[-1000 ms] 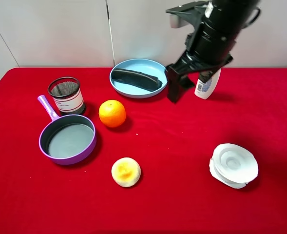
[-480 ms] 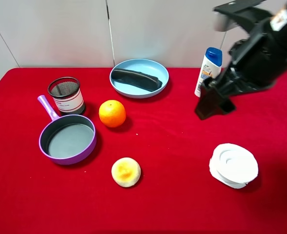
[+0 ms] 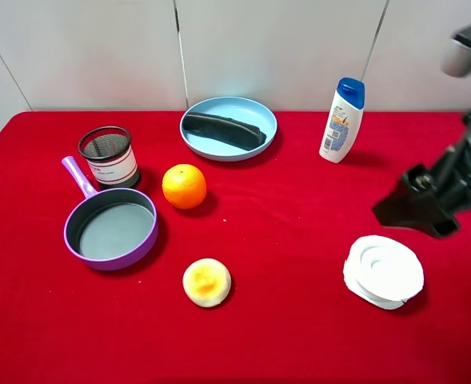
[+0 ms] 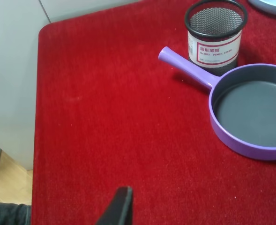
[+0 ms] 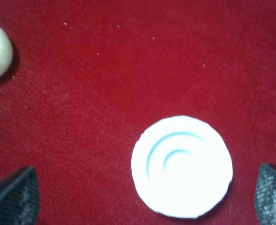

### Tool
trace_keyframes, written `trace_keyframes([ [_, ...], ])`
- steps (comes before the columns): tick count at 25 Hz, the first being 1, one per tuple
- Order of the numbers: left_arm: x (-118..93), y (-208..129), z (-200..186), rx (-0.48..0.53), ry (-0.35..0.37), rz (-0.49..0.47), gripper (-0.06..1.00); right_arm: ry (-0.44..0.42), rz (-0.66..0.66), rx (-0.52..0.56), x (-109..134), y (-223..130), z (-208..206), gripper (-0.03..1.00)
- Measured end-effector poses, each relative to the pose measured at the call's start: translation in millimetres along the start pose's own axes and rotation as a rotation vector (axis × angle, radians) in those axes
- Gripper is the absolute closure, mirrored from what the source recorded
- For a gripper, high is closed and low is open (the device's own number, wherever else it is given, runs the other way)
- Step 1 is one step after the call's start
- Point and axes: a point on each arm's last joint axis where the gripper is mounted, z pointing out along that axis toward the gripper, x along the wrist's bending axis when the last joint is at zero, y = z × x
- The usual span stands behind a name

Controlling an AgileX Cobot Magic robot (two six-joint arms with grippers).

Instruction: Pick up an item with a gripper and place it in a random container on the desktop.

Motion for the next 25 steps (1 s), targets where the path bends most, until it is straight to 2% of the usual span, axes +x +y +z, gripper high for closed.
trace_keyframes([
  [9,0,0,0,0.000,0.000,0.000,0.00,-0.011,0.042,-0.088,-1,-43,-13,0.27],
  [21,0,0,0,0.000,0.000,0.000,0.00,-0.013,0.054,-0.263,-2,-88,-33,0.27],
  [25,0,0,0,0.000,0.000,0.000,0.00,-0.042,0.044,-0.307,-5,-101,-38,0.27],
])
